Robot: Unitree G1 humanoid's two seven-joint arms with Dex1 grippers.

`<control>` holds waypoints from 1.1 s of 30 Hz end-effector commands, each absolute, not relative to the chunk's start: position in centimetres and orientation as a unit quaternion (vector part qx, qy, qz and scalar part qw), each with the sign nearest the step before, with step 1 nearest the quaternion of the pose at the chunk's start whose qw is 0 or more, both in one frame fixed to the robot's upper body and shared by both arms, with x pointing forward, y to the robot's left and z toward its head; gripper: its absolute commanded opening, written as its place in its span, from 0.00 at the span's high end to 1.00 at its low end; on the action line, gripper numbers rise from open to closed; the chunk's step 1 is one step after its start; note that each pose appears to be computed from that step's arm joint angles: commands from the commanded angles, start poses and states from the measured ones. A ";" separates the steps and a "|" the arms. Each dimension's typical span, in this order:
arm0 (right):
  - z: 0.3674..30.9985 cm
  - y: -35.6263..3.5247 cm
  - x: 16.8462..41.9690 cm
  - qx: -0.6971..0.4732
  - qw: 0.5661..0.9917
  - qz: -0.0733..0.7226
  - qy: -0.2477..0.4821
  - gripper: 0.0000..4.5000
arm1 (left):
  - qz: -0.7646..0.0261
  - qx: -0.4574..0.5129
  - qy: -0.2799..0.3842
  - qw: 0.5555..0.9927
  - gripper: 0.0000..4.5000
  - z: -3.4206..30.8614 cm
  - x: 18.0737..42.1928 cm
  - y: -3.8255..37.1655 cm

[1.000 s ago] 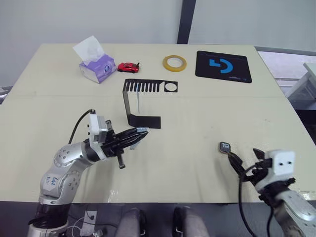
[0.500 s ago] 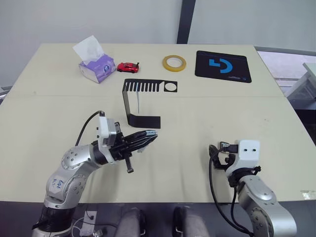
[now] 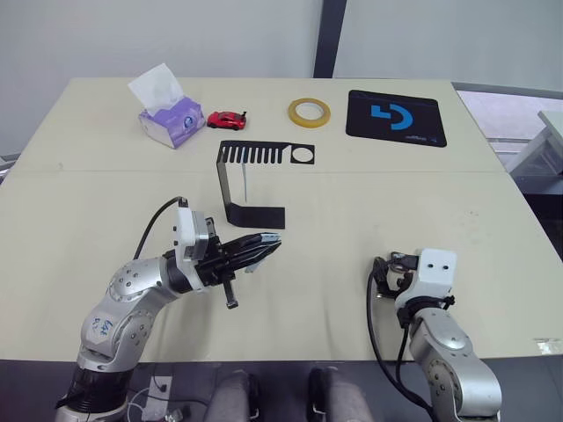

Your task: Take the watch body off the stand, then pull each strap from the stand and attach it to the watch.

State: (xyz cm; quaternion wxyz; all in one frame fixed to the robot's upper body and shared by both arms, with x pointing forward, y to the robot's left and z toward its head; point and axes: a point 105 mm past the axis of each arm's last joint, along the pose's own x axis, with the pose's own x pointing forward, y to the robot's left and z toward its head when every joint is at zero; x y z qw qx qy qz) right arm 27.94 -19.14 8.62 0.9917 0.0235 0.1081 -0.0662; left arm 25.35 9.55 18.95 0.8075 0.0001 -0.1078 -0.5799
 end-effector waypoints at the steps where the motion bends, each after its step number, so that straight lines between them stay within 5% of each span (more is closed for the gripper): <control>1: 8.4 -19.4 27.7 0.020 0.990 -0.085 0.112 0.01 | -0.586 0.015 -0.127 0.800 1.00 20.0 24.6 9.3; 27: 7.6 -18.1 28.2 0.035 0.989 -0.081 0.117 0.01 | -0.581 0.017 -0.124 0.805 1.00 20.0 24.6 9.4; 29: 7.5 -18.1 28.2 0.035 0.989 -0.081 0.118 0.13 | -0.580 0.017 -0.123 0.805 1.00 20.0 24.6 9.4; 33: 7.4 -18.1 28.3 0.035 0.989 -0.082 0.119 0.56 | -0.579 0.016 -0.122 0.806 1.00 20.0 24.6 9.5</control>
